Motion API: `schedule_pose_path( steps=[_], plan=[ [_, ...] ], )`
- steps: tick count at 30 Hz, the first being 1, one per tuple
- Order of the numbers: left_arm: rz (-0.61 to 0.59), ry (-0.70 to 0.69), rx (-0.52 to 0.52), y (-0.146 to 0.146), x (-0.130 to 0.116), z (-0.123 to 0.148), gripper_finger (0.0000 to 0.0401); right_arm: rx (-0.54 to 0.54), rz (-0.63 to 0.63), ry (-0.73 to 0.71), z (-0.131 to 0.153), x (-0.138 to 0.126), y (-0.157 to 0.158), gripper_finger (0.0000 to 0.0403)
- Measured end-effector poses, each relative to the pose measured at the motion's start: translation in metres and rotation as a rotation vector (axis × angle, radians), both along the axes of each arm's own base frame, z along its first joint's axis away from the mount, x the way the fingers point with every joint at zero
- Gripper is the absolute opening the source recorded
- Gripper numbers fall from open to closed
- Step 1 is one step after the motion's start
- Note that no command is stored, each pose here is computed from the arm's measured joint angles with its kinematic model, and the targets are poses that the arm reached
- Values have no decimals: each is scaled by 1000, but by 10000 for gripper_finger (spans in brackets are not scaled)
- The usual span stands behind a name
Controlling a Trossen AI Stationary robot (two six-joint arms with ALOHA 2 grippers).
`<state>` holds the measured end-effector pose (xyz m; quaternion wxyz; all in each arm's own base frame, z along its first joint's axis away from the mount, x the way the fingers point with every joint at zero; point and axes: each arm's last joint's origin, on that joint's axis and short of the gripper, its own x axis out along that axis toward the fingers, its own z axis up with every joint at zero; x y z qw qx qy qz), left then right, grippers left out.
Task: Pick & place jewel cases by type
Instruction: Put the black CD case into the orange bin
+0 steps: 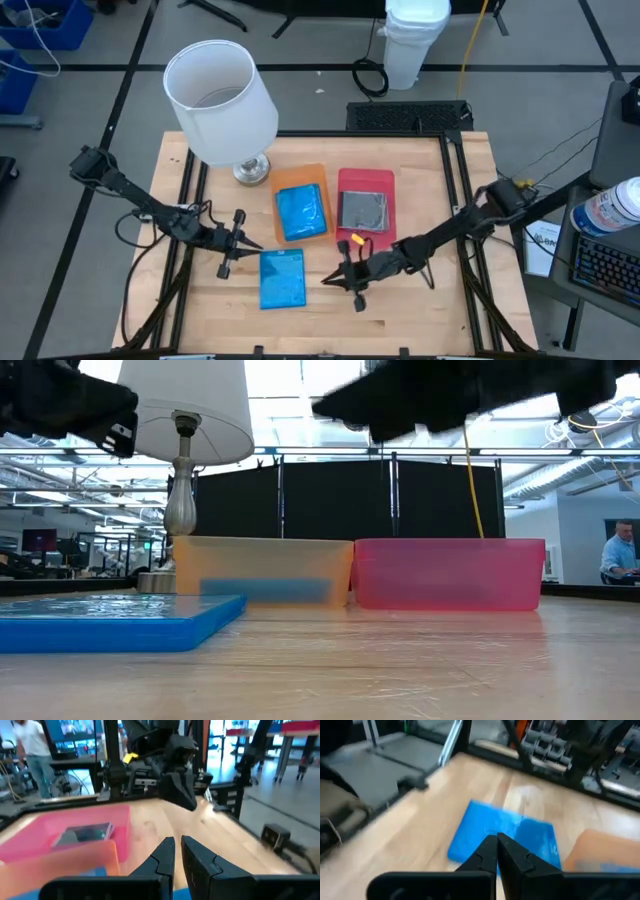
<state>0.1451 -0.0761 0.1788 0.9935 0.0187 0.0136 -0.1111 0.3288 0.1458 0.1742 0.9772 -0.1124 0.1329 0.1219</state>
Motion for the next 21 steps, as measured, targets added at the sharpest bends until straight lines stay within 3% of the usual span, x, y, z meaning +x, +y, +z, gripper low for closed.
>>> schedule_pose_path(
  steps=[5, 8, 11, 15, 21],
  plan=[
    [-6, 149, 63, 0, -1, -16, 42, -9, -2, 32, -9, 1, 0, 6],
    [10, 229, 11, 0, -2, -24, 42, -20, 2, 24, -8, 1, 1, 6],
    [6, 246, -2, -2, -1, -26, 42, -8, 33, 15, -7, 1, 2, 6],
    [9, 268, 29, -4, -1, -31, 42, 33, 205, -3, -4, 1, 7, 6],
    [23, 312, -19, -8, 0, -29, 41, 53, 202, -77, 3, 2, 7, 6]
  ],
)
